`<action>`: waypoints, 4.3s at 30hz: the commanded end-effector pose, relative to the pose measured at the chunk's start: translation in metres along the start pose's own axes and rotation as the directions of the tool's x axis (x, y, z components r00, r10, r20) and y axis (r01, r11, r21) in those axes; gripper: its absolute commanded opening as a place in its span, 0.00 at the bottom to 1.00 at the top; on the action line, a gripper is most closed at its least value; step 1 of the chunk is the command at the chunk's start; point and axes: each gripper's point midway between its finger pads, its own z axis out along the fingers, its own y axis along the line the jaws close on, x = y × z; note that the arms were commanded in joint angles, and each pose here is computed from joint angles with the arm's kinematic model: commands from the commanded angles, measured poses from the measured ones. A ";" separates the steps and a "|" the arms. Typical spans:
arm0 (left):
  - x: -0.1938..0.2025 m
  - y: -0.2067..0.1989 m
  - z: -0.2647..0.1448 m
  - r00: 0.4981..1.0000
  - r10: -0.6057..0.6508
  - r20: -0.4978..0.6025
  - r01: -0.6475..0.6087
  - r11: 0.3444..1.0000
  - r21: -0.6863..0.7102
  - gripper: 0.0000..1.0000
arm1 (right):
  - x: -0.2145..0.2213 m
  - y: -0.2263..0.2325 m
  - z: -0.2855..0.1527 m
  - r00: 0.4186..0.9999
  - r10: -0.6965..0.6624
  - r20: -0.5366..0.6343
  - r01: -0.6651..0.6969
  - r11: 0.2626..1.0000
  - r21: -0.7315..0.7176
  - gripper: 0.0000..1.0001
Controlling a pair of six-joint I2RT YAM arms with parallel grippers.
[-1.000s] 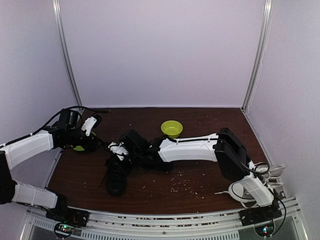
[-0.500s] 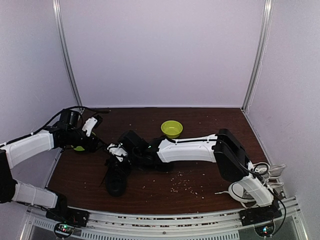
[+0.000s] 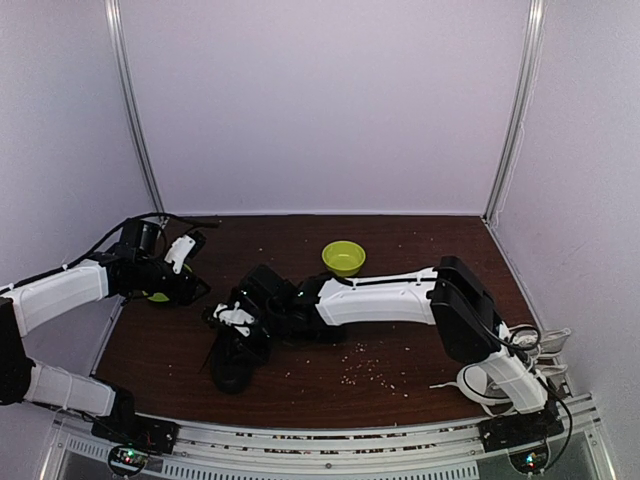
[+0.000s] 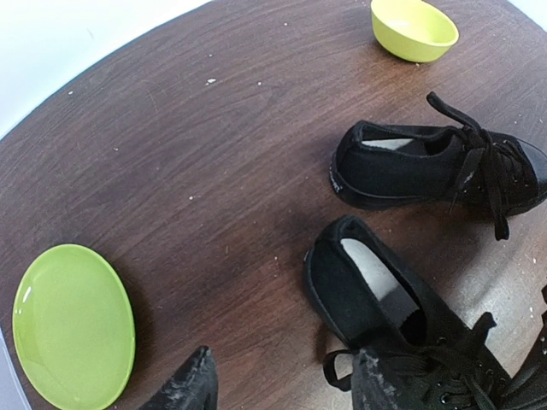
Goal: Tie the shoes
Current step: Adjust the crossed shoelace on the shoelace, then pull the loops with the shoelace from the shoe.
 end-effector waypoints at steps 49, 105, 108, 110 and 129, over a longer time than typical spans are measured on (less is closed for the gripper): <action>0.067 -0.009 0.036 0.730 0.672 -0.126 -0.644 0.738 0.202 0.64 | -0.041 -0.085 -0.050 0.847 0.475 0.238 -0.466 0.879 -0.100 0.41; 0.053 0.006 0.061 0.782 0.530 -0.327 -0.497 0.848 0.184 0.00 | -0.002 -0.041 -0.052 0.931 0.361 0.047 -0.354 0.928 -0.117 0.00; 0.052 0.009 0.062 0.783 0.527 -0.331 -0.502 0.849 0.164 0.00 | 0.000 -0.035 -0.054 0.938 0.345 0.042 -0.338 0.933 -0.122 0.00; 0.050 0.010 0.062 0.787 0.524 -0.326 -0.503 0.850 0.153 0.00 | -0.001 -0.031 -0.054 0.942 0.333 0.041 -0.325 0.936 -0.134 0.00; 0.050 0.026 0.062 0.778 0.510 -0.368 -0.522 0.850 0.072 0.00 | 0.032 -0.022 -0.040 0.963 0.263 -0.064 -0.267 0.962 -0.066 0.00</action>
